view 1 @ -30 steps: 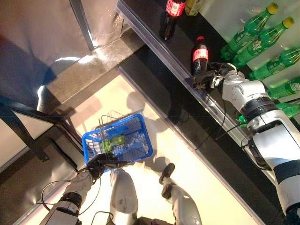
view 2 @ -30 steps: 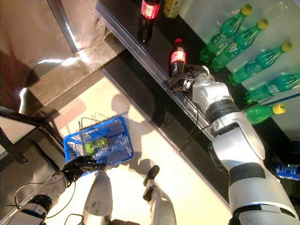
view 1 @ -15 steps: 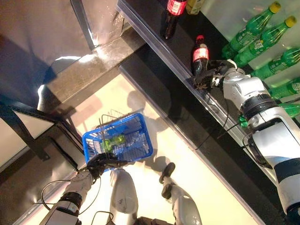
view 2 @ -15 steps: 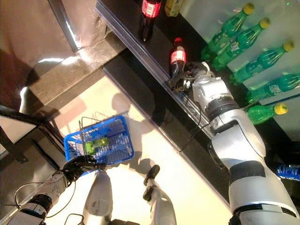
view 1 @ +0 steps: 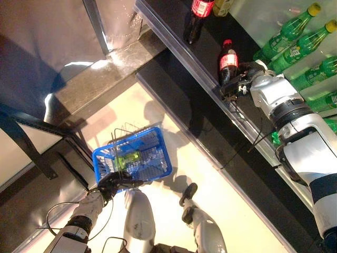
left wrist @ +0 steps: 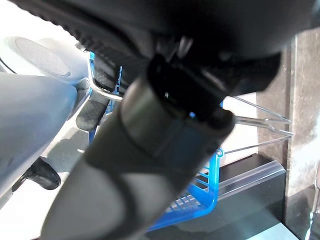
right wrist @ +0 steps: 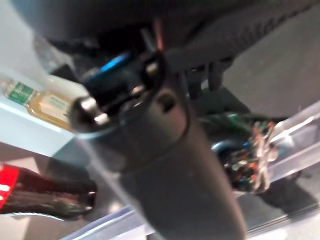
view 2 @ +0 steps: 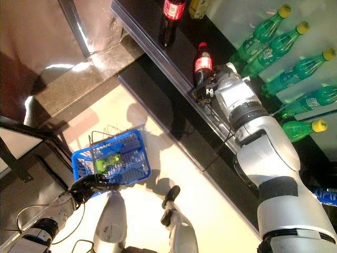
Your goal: Pick up the drink and place into the basket.
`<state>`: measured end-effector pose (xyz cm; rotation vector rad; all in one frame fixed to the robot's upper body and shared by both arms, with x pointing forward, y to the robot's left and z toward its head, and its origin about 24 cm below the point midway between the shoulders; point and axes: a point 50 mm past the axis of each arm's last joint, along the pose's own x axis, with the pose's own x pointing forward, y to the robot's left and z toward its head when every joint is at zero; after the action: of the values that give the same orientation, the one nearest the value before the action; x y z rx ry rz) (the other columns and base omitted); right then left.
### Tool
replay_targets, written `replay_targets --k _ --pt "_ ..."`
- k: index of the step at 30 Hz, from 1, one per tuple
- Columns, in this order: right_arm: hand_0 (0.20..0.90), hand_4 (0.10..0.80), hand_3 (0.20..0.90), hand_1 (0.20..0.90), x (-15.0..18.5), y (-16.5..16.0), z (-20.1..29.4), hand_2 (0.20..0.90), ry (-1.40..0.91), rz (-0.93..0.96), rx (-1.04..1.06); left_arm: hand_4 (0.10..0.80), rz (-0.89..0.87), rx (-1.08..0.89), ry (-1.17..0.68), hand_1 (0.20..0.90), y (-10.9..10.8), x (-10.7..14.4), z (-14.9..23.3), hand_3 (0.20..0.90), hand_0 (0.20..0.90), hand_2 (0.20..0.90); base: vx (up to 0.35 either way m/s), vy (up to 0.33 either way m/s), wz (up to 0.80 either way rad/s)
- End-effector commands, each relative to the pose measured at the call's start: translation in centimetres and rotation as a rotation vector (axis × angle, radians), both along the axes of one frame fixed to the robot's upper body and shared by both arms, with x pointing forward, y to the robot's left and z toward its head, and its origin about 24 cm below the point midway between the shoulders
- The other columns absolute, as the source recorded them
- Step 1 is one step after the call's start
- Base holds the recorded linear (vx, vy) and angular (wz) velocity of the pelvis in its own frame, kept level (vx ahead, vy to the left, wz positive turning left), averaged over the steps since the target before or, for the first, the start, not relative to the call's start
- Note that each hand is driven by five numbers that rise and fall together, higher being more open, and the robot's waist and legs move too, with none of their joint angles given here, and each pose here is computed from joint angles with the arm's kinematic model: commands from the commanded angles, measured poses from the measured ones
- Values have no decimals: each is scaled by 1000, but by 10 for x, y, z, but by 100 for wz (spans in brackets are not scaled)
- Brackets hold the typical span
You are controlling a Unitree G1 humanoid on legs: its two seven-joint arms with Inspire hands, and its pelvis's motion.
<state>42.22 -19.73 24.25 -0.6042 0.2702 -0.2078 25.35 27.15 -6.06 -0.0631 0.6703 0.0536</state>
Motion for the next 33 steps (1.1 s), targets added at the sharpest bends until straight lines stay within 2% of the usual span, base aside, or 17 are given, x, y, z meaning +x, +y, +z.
replay_targets --k 1,11,33 --pt "900 800 900 900 -11 -24 85 900 -205 -119 -173 100 -125 44 4 300 5 -11 1 200 300 300 0 0 0" --pt "900 800 900 900 -9 -23 76 900 -159 -68 -92 100 -126 36 0 300 3 -12 0 200 300 300 0 0 0" --pt "900 800 900 900 -3 -7 61 900 -121 37 -113 100 -129 28 -9 300 -1 -7 1 200 300 300 0 0 0"
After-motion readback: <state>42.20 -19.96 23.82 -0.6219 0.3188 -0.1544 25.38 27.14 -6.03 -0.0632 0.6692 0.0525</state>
